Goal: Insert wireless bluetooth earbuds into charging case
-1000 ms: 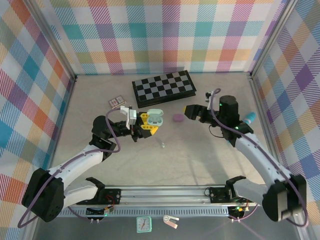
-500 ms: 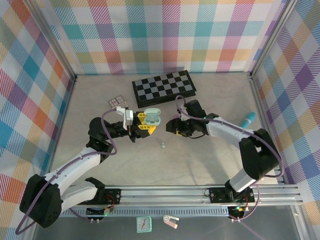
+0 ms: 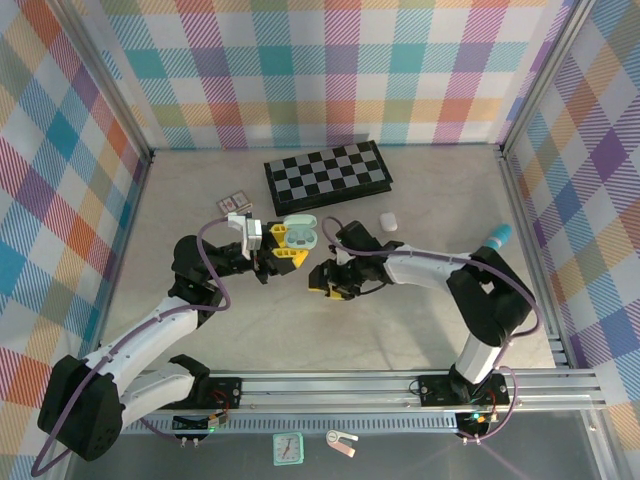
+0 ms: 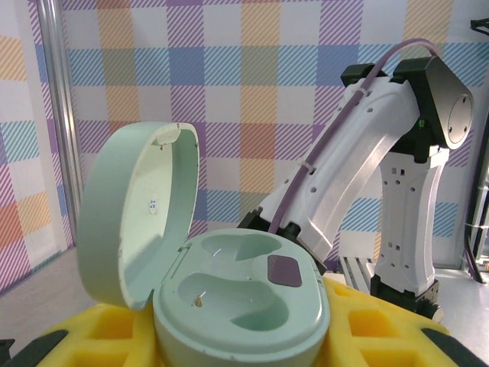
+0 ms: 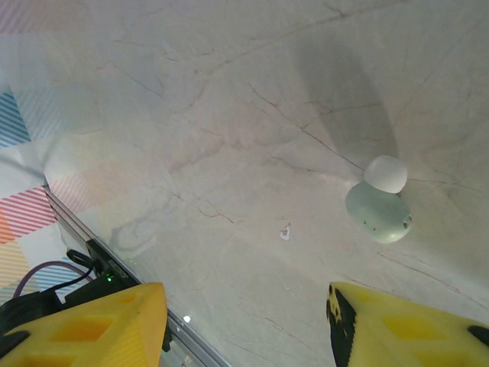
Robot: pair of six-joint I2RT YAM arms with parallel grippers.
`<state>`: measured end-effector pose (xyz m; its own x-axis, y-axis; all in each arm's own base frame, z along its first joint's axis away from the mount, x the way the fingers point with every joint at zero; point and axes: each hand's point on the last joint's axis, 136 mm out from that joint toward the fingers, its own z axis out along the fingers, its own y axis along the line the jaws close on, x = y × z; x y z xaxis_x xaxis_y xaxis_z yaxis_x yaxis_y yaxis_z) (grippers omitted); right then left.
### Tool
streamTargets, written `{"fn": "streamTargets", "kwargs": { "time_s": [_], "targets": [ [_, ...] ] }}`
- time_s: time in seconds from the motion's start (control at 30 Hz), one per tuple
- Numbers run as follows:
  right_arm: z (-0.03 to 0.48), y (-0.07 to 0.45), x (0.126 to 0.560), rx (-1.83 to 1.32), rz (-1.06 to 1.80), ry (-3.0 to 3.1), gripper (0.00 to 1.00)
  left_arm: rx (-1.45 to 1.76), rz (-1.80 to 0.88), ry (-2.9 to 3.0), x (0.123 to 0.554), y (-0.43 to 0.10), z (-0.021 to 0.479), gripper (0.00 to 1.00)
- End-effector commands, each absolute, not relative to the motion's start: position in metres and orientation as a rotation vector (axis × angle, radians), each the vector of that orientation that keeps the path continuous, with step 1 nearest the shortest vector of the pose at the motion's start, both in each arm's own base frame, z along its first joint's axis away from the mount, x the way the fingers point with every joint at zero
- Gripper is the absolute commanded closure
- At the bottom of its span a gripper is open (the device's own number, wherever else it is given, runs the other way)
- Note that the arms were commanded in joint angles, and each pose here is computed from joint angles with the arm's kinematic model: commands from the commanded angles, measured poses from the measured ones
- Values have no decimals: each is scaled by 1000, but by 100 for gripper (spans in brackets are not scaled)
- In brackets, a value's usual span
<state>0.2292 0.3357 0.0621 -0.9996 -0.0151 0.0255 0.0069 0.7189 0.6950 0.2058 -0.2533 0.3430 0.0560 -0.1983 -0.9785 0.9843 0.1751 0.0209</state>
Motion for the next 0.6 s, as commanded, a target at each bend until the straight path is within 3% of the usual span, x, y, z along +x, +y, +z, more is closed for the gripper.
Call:
{"fn": "streamTargets", "kwargs": {
  "time_s": [0.0, 0.57],
  "targets": [
    [52, 342, 222, -53, -1159, -2831, 43, 957, -1137, 1090, 204, -250, 349, 67],
    [33, 336, 252, -124, -1062, -2979, 43, 963, -1131, 1102, 204, -249, 346, 67]
  ]
}}
